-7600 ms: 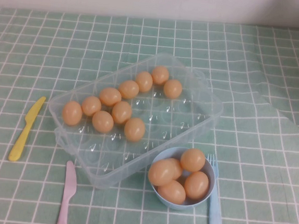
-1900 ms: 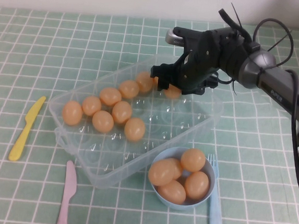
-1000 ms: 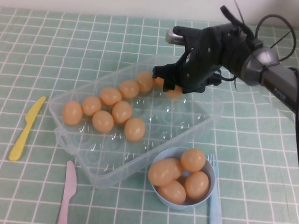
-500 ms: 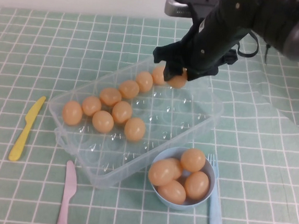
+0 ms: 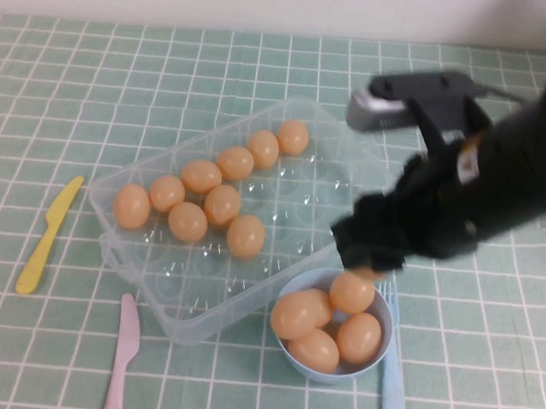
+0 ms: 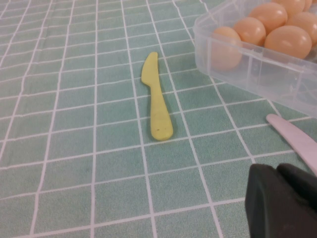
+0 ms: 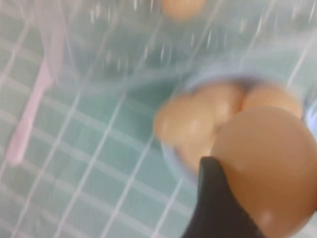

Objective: Take an egg out of the egg box
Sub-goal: Place the egg in the bowl

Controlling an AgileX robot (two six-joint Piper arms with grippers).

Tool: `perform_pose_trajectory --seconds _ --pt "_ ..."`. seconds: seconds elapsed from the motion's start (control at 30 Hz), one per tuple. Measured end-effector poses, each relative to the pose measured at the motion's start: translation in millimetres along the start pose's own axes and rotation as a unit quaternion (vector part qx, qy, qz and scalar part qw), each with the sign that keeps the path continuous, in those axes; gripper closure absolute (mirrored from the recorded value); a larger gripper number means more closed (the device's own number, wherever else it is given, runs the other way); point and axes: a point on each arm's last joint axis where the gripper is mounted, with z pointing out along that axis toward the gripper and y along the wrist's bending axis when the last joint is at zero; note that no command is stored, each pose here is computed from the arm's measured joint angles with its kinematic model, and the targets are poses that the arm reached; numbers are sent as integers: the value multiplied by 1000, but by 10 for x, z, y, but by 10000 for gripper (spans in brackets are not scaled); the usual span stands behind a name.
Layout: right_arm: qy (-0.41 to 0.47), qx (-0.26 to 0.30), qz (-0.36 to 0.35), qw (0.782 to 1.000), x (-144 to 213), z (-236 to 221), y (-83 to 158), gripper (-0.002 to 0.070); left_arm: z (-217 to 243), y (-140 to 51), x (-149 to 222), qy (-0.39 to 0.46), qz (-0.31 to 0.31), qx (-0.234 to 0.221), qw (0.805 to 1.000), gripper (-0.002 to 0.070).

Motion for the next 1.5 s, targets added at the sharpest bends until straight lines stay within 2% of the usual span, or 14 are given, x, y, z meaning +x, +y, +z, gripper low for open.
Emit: perform_pose_trajectory --seconds 0.2,0.4,0.63,0.77,0.9,1.5 --pt "56 -4 0 998 333 176 -79 328 0 0 0 0 0 0 1000 679" --pt "62 -18 -11 998 369 302 -40 328 0 0 0 0 0 0 1000 679" --pt "74 -42 -146 986 372 459 -7 328 0 0 0 0 0 0 1000 679" --pt "80 -54 -251 963 384 501 -7 328 0 0 0 0 0 0 1000 679" --pt "80 -60 -315 944 391 498 -7 328 0 0 0 0 0 0 1000 680" --pt "87 -70 -299 948 362 803 -5 329 0 0 0 0 0 0 1000 679"
